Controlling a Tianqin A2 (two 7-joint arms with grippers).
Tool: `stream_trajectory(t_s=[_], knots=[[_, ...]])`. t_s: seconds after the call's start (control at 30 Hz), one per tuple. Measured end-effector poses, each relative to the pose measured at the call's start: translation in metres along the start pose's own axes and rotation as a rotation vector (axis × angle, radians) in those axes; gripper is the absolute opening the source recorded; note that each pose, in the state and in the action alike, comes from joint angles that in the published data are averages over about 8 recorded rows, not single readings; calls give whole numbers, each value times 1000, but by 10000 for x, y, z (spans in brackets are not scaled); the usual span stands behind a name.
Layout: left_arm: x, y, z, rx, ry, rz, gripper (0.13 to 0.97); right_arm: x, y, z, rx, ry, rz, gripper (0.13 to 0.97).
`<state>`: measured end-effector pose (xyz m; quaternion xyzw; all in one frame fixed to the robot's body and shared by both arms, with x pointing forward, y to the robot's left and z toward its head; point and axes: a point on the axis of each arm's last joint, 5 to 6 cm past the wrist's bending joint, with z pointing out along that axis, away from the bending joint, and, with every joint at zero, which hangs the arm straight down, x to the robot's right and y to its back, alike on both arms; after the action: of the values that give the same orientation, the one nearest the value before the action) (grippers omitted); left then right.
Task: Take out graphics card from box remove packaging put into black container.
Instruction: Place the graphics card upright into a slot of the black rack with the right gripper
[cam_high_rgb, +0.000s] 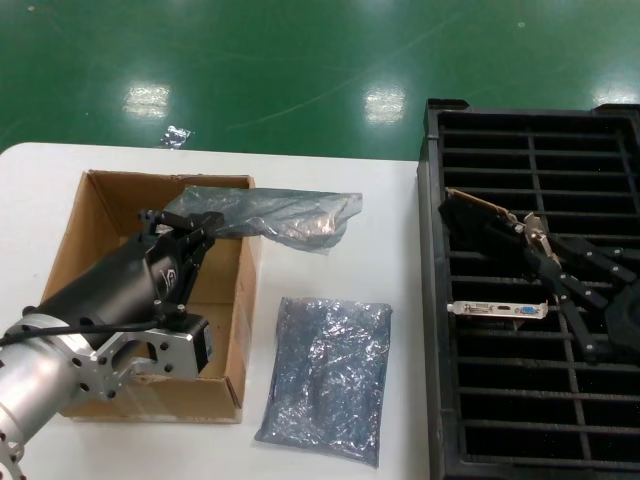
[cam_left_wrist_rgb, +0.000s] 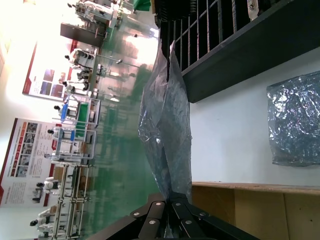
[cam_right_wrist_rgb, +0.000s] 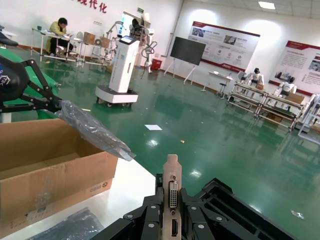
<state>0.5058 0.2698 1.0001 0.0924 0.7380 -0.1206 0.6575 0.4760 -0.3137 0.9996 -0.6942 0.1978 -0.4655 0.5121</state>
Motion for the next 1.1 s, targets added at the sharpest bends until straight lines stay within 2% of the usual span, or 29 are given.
stream_trajectory(t_s=[0.43,0.6,0.77,0.97,1.1], knots=[[0,0,0,0,0,0,138,-6,-7,11,-1,0,-7,187],[0,0,0,0,0,0,138,-3,-84,59,-18,-12,-59,187],[0,0,0,0,0,0,138,135,-307,96,-74,-64,-150,187],[0,0,0,0,0,0,138,406,-735,97,-180,-179,-265,187],[0,0,0,0,0,0,138,497,-975,85,-259,-279,-305,187]])
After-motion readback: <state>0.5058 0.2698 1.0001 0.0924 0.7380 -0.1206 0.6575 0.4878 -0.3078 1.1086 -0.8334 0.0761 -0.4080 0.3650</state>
